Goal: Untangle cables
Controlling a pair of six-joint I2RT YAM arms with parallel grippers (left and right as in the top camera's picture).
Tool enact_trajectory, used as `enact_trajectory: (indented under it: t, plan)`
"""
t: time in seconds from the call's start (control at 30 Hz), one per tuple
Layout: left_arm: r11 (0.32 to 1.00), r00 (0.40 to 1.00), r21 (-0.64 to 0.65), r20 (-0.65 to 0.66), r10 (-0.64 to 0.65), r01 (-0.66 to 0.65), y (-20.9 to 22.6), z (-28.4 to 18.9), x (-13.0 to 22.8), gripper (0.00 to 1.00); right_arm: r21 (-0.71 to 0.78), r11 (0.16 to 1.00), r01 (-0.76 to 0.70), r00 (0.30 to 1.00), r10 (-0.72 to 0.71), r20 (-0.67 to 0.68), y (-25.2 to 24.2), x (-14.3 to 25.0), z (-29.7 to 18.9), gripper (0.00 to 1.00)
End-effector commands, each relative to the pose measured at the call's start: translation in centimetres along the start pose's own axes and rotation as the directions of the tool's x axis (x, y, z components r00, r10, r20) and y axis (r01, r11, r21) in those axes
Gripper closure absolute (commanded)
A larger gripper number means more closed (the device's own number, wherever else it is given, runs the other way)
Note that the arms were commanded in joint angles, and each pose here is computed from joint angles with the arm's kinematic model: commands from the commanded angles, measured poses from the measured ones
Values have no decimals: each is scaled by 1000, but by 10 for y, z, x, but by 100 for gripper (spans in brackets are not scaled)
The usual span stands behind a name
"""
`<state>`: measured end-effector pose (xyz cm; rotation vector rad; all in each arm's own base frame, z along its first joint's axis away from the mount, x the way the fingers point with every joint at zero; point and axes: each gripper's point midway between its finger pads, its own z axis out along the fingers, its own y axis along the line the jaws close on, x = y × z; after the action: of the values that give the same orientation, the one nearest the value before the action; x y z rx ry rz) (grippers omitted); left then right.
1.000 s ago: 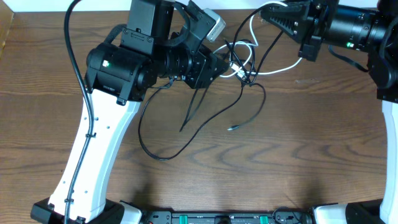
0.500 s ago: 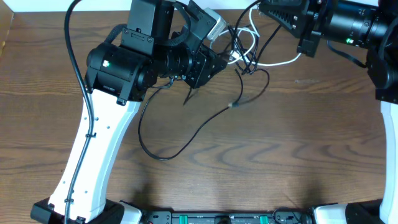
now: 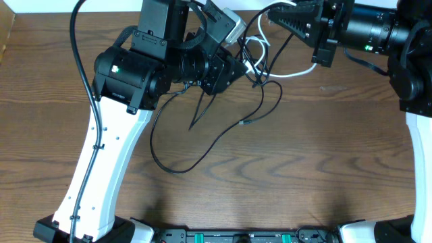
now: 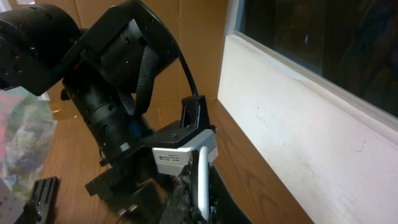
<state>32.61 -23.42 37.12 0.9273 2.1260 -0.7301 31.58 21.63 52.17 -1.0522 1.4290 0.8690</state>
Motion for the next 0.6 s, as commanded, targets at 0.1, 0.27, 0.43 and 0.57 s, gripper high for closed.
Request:
enact_trajectory:
  t: [0.1,0.27,0.43,0.57]
  plan:
    - [1000,1000,-13,2,24,-24,1,-1,-2,92,-10,1000,-5,1000,5,8,8,-5,-2,99]
    - [1000,1000,-12,-7,19,-19,1,-1,0,92,73,997,-11,999,14,-36,-6,5,-2,99]
    - [1000,1000,-21,-14,16,-16,3,-1,2,92,224,974,-7,986,44,-161,-29,36,-8,99]
    - [1000,1000,-21,-12,17,-18,3,-1,1,92,271,963,-8,968,75,-239,-38,58,-11,99]
